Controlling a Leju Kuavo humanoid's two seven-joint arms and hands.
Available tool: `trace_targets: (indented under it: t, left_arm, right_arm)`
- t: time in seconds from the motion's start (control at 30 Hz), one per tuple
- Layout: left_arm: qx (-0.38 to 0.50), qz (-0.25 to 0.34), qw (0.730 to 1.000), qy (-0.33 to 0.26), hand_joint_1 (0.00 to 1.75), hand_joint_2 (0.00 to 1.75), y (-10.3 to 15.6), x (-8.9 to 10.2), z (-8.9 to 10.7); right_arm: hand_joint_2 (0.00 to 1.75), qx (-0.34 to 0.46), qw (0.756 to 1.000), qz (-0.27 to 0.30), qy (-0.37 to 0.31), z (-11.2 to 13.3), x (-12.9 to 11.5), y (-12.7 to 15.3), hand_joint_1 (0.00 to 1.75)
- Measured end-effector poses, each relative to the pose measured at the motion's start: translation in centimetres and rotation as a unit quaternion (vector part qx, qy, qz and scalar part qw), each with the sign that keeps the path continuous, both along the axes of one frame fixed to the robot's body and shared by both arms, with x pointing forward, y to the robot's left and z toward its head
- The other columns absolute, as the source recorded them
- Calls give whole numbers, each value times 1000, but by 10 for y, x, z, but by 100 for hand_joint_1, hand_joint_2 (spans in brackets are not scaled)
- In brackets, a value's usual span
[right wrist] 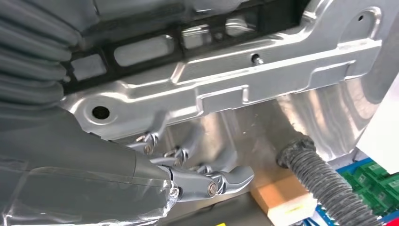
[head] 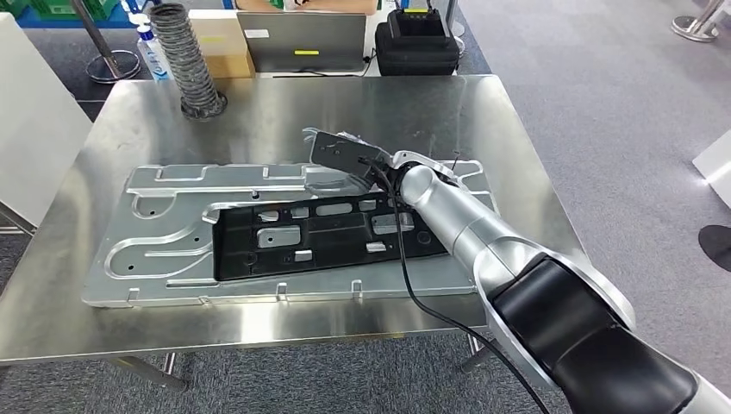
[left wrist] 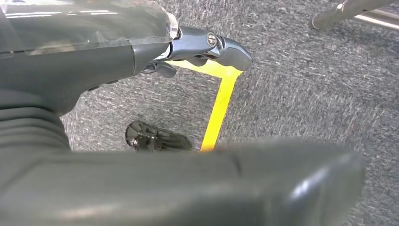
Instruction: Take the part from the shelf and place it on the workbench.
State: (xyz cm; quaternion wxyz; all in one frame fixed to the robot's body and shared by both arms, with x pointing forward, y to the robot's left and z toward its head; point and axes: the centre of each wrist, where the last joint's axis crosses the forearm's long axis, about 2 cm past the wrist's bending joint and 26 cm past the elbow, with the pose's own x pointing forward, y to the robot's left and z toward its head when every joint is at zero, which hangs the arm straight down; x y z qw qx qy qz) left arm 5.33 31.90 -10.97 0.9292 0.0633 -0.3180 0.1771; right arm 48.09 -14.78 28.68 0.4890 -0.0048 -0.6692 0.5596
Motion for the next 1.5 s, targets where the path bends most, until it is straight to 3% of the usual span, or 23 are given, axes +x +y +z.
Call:
trace_targets:
  t: [0.17,0.33,0.53,0.6,0.7,0.8,0.93,1.03,1.13,1.3,1.5]
  left_arm:
    - [3,1,1000,2,0,0,0,0,0]
    - [-2,4,1000,1,0,0,-5,0,0]
    - [-9,16,1000,-9,0,0,-6,-1,0]
    - [-10,20,1000,-9,0,0,-6,-4,-1]
    - [-13,27,1000,-6,0,0,-6,-9,-1]
    - [-17,36,999,-3,0,0,-7,-15,-2]
    - [-21,50,999,-2,0,0,-10,-20,-3]
    - [-21,58,998,-2,0,0,-10,-20,-3]
    - [-21,64,998,-1,0,0,-10,-20,-3]
    - [-24,63,998,-6,0,0,-11,-14,-2]
    - [-31,49,998,-10,0,0,-15,-19,-3]
  right_arm:
    - [0,3,1000,-8,-13,-8,-2,-2,0]
    - [0,53,993,-33,-102,0,1,-3,0]
    - [0,197,940,-97,-262,18,1,-25,0]
    - [0,227,908,-135,-325,18,-7,-49,0]
    - [0,276,834,-190,-438,27,-35,-102,0]
    - [0,312,768,-226,-512,27,-80,-169,0]
    - [0,294,724,-268,-563,2,-158,-245,0]
    - [0,243,729,-322,-553,-36,-215,-281,0]
    - [0,204,737,-360,-534,-61,-254,-297,0]
    - [0,164,750,-384,-513,-83,-286,-306,0]
    - [0,124,799,-440,-392,-149,-319,-298,0]
